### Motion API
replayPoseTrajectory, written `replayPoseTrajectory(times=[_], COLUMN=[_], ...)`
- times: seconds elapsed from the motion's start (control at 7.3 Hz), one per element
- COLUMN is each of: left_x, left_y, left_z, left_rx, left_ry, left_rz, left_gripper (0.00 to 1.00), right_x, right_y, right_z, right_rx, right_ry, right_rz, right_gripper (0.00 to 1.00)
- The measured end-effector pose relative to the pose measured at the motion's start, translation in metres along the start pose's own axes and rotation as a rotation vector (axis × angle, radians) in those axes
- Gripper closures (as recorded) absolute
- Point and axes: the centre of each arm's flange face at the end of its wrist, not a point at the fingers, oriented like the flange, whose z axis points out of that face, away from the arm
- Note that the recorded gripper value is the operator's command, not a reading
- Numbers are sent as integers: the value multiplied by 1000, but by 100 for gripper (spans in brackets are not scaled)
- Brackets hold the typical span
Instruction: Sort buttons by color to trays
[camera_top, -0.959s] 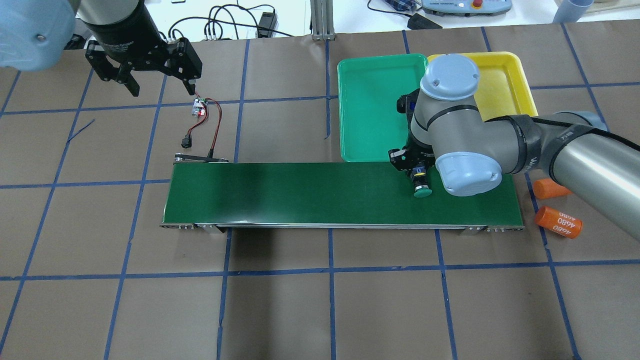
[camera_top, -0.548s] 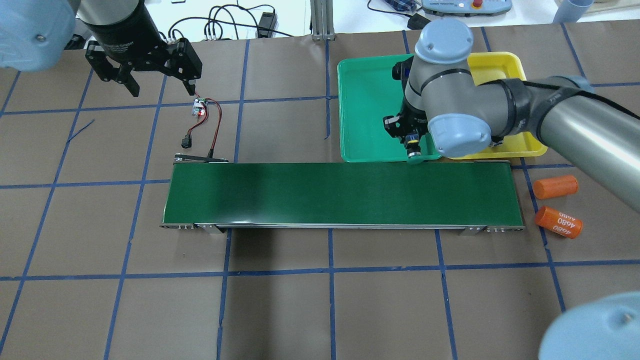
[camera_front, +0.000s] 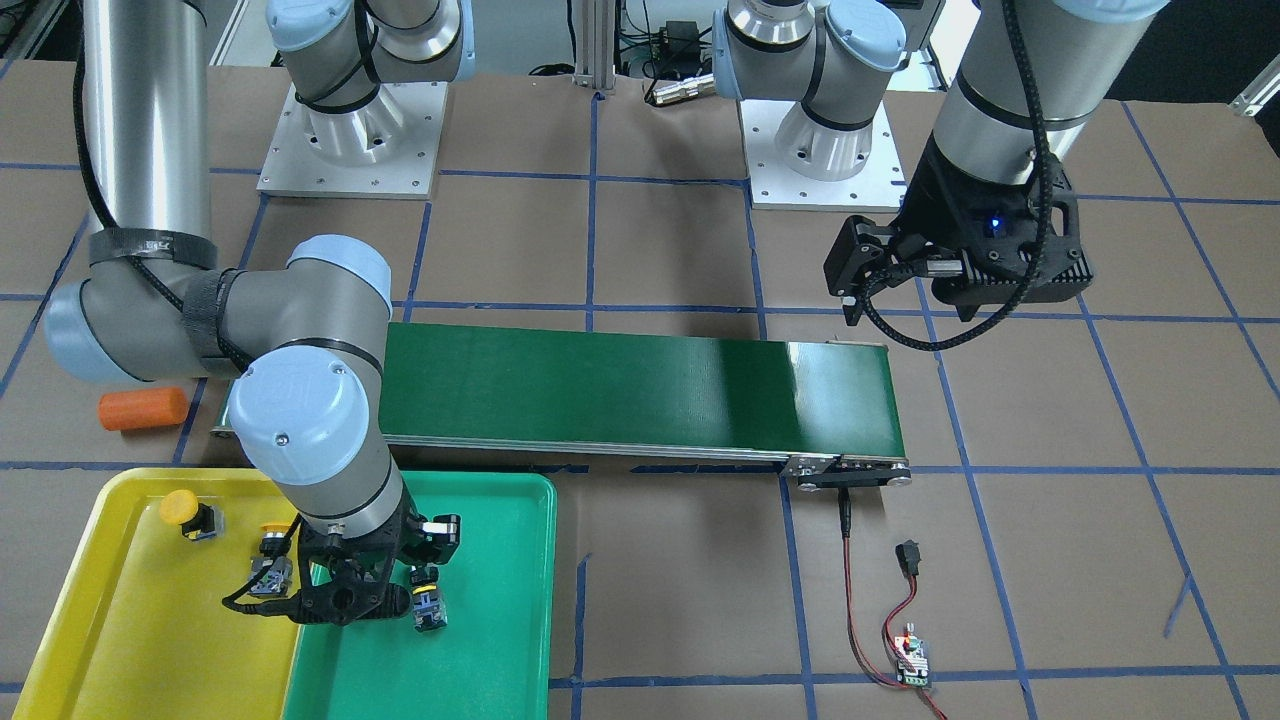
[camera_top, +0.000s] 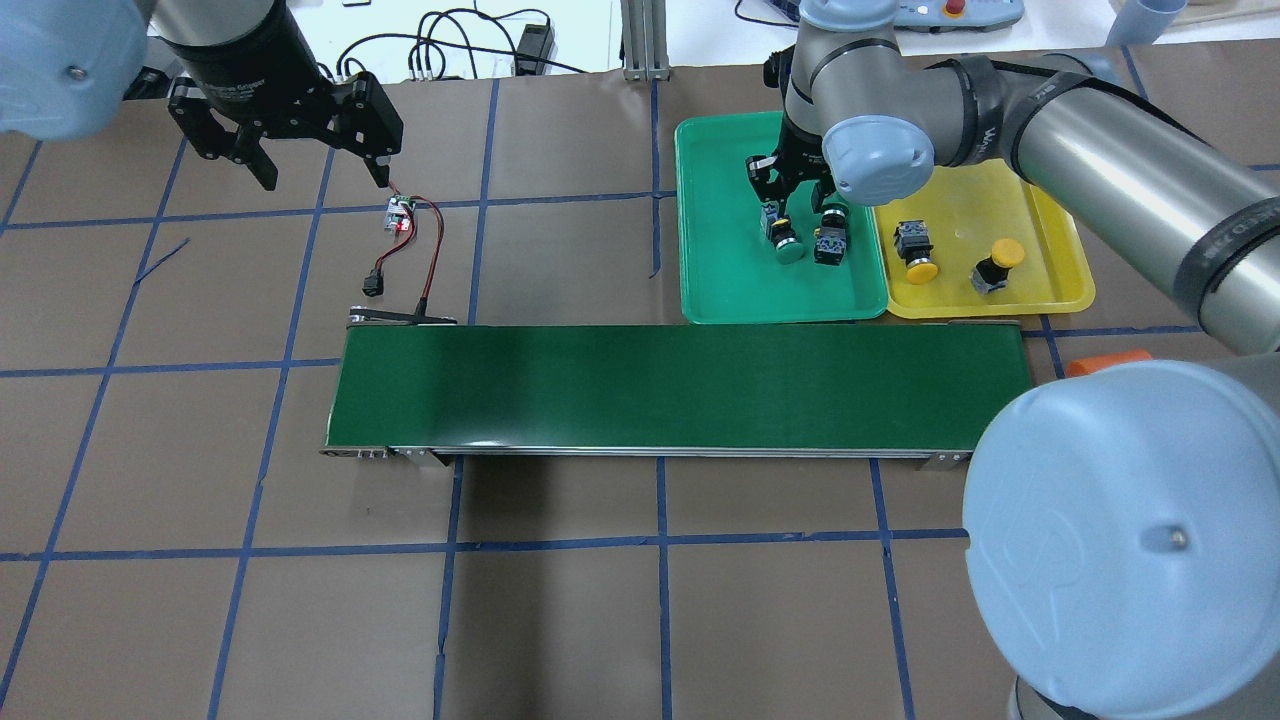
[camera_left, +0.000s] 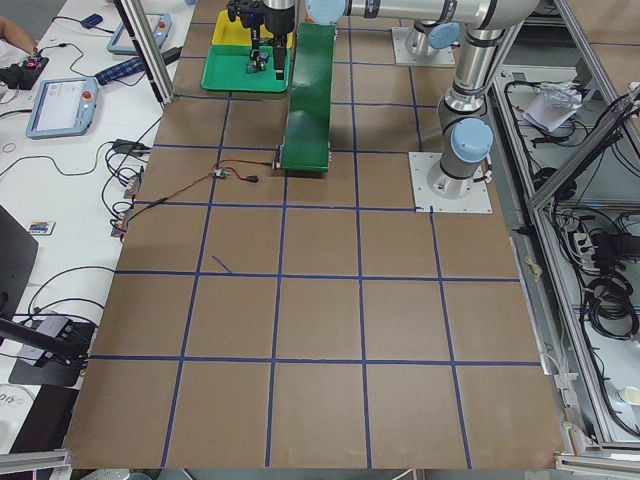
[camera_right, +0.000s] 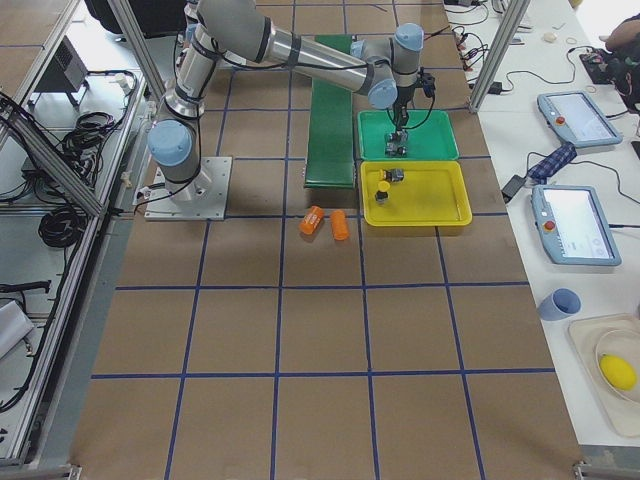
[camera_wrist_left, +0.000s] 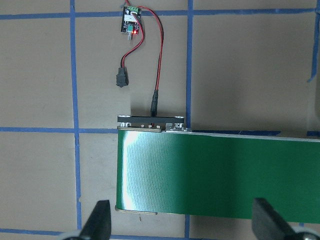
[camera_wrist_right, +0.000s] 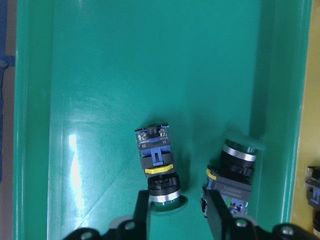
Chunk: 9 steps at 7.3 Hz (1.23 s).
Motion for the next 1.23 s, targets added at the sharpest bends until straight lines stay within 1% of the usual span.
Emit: replayPoseTrajectory(times=[0.14, 0.27, 0.41, 0.82, 0.96, 1.1, 1.23], left_x=[0, 0, 0, 0, 0, 0, 0], left_y=[0, 0, 0, 0, 0, 0, 1], left_z=[0, 0, 0, 1, 1, 3, 2], left_rx=[0, 0, 0, -1, -2, -6, -5], left_ry=[0, 0, 0, 0, 0, 0, -1], left_rz=[0, 0, 0, 0, 0, 0, 0], left_gripper=[0, 0, 0, 0, 0, 0, 0], right_x=[1, 3, 4, 9, 10, 9, 9], right_y=[0, 3, 11, 60, 77, 89, 96], right_z=[-4, -17, -45, -163, -188, -199, -202], right_rx=[2, 2, -4, -24, -40, -60, -72], right_ry=[2, 6, 7, 0, 0, 0, 1], right_rz=[1, 2, 3, 6, 4, 1, 0], right_gripper=[0, 0, 0, 0, 0, 0, 0])
